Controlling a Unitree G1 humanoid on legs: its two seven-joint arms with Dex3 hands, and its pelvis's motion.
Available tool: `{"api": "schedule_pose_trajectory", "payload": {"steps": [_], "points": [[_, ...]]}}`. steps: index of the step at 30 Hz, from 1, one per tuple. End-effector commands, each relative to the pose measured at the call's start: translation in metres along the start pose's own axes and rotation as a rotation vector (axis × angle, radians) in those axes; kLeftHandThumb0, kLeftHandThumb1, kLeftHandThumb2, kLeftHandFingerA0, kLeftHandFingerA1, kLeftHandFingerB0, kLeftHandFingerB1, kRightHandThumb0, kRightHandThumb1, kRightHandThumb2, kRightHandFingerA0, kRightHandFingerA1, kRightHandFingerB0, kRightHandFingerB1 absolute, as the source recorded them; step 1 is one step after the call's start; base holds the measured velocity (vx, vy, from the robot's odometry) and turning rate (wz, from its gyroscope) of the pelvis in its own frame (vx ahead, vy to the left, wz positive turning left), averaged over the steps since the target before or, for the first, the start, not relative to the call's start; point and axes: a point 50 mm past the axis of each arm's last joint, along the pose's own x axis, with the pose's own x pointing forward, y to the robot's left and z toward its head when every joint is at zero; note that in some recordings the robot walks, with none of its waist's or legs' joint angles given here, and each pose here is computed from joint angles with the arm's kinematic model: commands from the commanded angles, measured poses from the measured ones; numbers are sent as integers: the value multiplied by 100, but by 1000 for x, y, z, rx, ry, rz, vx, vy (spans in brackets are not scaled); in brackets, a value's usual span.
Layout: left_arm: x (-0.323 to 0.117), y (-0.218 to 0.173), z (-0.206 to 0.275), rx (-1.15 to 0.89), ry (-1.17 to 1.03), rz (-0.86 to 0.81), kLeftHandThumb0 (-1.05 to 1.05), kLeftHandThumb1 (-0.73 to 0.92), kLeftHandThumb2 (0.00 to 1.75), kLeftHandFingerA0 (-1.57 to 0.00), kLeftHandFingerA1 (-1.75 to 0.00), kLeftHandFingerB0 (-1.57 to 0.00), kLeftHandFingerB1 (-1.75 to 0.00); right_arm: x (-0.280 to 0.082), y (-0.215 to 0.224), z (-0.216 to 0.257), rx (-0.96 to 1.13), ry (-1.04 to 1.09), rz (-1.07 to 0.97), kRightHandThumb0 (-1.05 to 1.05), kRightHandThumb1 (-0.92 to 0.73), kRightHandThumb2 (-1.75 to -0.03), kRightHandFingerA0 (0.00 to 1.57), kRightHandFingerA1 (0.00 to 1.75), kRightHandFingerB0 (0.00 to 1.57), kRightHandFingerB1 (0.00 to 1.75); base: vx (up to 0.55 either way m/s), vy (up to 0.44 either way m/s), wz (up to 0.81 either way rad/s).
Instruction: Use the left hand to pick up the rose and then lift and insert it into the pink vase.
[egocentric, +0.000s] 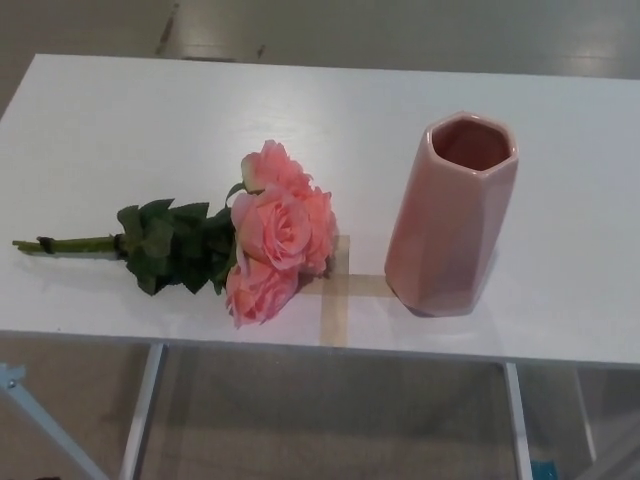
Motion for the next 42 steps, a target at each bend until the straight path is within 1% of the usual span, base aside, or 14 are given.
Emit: {"api": "schedule_pose_trajectory", "payload": {"steps": [1, 5, 11, 15, 18, 23, 25, 28, 31, 35, 36, 37, 38, 42], "points": [[-42, -5, 42, 43, -148, -540, -22, 18, 80, -13, -52, -13, -50, -1, -3, -7, -34, 21, -20, -23, -60, -58, 72, 44, 58, 41, 0, 0, 0], [-47, -6, 53, 66, -175, -593, -22, 18, 80, -13, -52, -13, -50, -1, -3, -8, -33, 20, -18, -23, -60, -58, 72, 44, 58, 41, 0, 0, 0], [-70, -19, 105, 115, -404, -730, -24, 18, 80, -12, -52, -11, -50, -2, -2, -8, -22, 23, -22, -24, -59, -58, 72, 45, 59, 41, 0, 0, 0], [-77, -22, 117, 123, -454, -732, -24, 18, 80, -11, -52, -11, -49, -1, -2, -8, -27, 24, -23, -25, -59, -58, 72, 45, 59, 41, 0, 0, 0], [-98, -24, 154, 153, -653, -641, -26, 17, 80, -8, -51, -7, -49, -2, -2, -9, -26, 26, -21, -25, -59, -58, 73, 45, 59, 41, 0, 0, 0], [-102, -24, 157, 150, -657, -635, -26, 17, 80, -8, -51, -7, -49, -2, -2, -9, -26, 26, -20, -25, -59, -58, 73, 45, 59, 41, 0, 0, 0], [-114, -25, 184, 193, -838, -434, -30, 16, 79, -1, -49, 0, -46, -2, -2, -11, -22, 33, -17, -25, -59, -58, 73, 45, 59, 41, 0, 0, 0], [-115, -25, 190, 203, -870, -391, -30, 16, 79, -1, -49, 0, -47, -2, -2, -12, -23, 32, -16, -25, -59, -58, 72, 45, 59, 41, 0, 0, 0], [-108, -20, 210, 208, -994, -218, -32, 17, 81, -1, -49, 0, -46, -3, -2, -13, -38, 34, -11, -25, -59, -58, 73, 45, 58, 41, 0, 0, 0], [-106, -19, 213, 209, -1008, -191, -32, 17, 81, -1, -49, 0, -46, -3, -2, -13, -38, 34, -12, -25, -59, -58, 73, 45, 58, 41, 0, 0, 0], [-99, -17, 219, 223, -1031, -134, -69, 41, 74, -7, -32, -10, -32, -3, -2, -13, -38, 33, -15, -25, -59, -57, 74, 45, 58, 41, 0, 0, 0], [-90, -14, 228, 240, -1060, -65, -69, 41, 74, -7, -32, -10, -32, -3, -3, -13, -37, 32, -19, -25, -59, -57, 74, 45, 58, 41, 0, 0, 0], [-78, -10, 238, 284, -1071, 23, -70, 46, 57, -8, -25, -15, -26, -2, -3, -12, -27, 25, -15, -25, -59, -58, 74, 45, 58, 41, 0, 0, 0], [-62, -5, 250, 352, -1044, 125, -70, 47, 56, -7, -25, -15, -26, -2, -3, -12, -15, 23, -14, -25, -59, -57, 74, 45, 58, 41, 0, 0, 0]]}}
